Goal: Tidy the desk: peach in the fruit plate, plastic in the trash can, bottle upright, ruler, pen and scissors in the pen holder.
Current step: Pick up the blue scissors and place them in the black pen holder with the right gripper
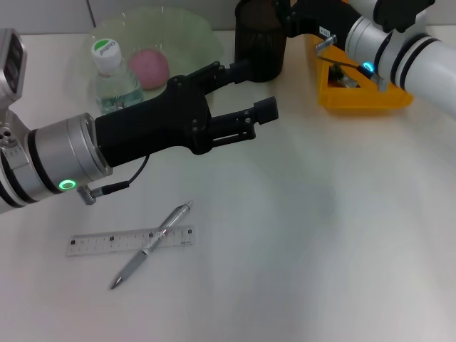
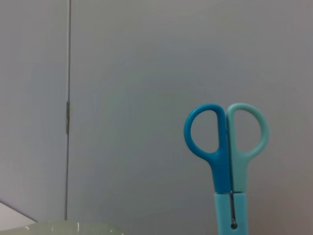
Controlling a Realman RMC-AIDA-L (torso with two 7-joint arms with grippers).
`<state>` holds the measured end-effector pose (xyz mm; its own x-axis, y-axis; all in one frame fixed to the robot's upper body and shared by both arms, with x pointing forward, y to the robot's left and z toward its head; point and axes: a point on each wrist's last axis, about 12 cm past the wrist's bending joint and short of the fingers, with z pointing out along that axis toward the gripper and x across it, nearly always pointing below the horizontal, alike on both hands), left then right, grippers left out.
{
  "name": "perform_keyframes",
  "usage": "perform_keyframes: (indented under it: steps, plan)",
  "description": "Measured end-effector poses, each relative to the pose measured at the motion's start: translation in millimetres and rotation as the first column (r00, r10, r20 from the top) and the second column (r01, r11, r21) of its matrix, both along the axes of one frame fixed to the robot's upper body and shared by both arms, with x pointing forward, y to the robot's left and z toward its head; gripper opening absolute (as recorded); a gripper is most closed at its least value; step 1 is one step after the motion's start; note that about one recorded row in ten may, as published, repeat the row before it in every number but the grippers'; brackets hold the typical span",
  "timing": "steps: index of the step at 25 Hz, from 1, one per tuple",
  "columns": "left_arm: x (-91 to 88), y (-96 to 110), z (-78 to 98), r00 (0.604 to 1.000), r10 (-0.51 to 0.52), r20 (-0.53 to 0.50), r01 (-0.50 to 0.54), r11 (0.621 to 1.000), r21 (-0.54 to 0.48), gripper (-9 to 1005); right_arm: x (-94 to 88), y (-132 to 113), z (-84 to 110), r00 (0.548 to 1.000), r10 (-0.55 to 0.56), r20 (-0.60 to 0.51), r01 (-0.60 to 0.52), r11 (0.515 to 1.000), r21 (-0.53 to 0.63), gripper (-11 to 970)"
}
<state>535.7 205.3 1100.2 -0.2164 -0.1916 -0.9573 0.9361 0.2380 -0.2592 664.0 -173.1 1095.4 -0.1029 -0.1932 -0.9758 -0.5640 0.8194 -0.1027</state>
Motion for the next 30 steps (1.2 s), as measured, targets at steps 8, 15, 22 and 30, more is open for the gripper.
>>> perform_keyframes:
  steps: [8,15,22,30]
  plan:
    - [-0.3,-1,-0.2,1.0,-0.002,-0.001,0.002,1.0,-0.001,864,3.4,-2,-0.1,0.999,-0.035,-0.017,0.035,0.999,-0.003,198]
    - [0.8,-2,0.9,1.0,-0.004,0.003,0.004,1.0,-0.001,864,5.1,-3,2.5,0.998,-0.055,-0.014,0.055,0.998,0.024,198]
    - [1.1,-2,1.2,1.0,-0.005,0.004,0.005,1.0,-0.001,864,6.2,-1,4.6,0.999,-0.05,-0.008,0.05,0.998,0.028,199]
    - [3.0,-2,2.6,1.0,0.0,0.008,0.0,1.0,-0.003,863,7.6,0,11.3,0.999,-0.051,0.016,0.05,0.995,0.082,198]
